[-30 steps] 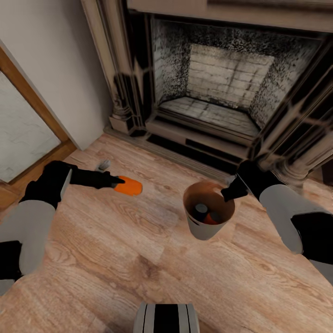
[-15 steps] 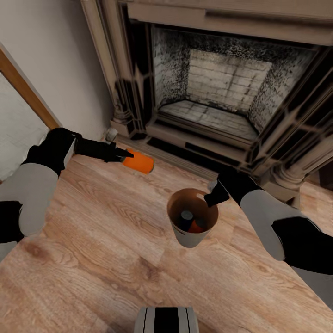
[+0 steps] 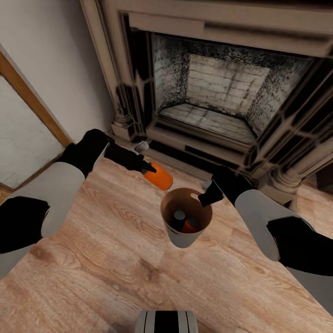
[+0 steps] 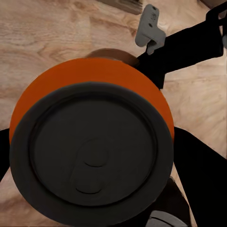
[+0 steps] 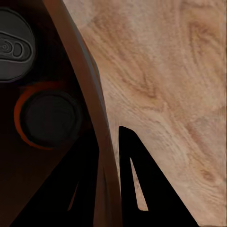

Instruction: Put the three can of soda from the living room inside the tash can in the kitchen.

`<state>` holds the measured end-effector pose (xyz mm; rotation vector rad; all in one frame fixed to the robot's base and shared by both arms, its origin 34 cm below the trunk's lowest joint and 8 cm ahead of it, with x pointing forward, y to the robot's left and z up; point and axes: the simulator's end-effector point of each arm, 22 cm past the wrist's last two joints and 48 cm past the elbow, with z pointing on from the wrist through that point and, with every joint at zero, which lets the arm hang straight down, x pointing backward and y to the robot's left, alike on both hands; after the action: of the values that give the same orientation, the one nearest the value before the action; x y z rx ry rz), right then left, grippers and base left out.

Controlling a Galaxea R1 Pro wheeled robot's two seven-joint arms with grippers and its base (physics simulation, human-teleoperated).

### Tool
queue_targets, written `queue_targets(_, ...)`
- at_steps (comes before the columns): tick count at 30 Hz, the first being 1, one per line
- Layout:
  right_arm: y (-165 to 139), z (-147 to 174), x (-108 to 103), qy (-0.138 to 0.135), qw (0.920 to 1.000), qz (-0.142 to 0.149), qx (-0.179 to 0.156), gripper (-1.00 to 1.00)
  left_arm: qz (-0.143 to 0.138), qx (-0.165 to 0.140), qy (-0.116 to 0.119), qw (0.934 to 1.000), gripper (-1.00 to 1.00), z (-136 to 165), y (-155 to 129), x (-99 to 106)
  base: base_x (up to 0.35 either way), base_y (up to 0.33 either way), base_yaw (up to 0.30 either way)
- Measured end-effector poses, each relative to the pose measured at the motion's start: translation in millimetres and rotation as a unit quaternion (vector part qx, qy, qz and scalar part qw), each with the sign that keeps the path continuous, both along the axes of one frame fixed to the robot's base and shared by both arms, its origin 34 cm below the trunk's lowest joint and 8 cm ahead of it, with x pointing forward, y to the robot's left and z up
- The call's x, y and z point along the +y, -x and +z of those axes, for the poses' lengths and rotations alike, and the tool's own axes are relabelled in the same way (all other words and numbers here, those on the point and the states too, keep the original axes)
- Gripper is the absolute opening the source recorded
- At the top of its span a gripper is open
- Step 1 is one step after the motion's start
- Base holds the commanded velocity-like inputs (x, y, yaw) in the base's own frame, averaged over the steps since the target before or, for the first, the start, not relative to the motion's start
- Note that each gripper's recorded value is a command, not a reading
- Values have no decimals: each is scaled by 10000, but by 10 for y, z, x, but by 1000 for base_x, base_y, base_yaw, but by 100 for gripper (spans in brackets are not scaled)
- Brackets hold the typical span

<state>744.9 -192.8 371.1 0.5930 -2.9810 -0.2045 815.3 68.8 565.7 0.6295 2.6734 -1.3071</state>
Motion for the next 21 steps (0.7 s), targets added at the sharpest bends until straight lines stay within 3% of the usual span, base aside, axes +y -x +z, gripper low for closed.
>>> queue_targets(3,-22,58,-33,89,9999,81,-31,-100,-102,-1,-32,9999,-100,52,24,-83,0,0,0)
queue_targets(6,-25,128,11,-4,10000,10,1,-100,-205,0,-105,9997,-100,87,50,-128,0,0,0)
queue_targets(8,-38,176,23,-31,10000,-10,2,-100,-354,3,-273,9990,-100,58,104,-148,0,0,0)
queue_targets(9,-54,201,30,-7,10000,31,-24,-100,-522,2,-369,9980,-100,32,172,-239,0,0,0)
queue_targets(12,-64,230,113,-27,9999,100,-47,-100,-672,-6,-380,9970,-100,48,231,-380,0,0,0)
queue_targets(21,-58,254,317,-147,9997,180,-58,-100,-778,-182,-655,9946,-100,-49,250,-548,0,0,0)
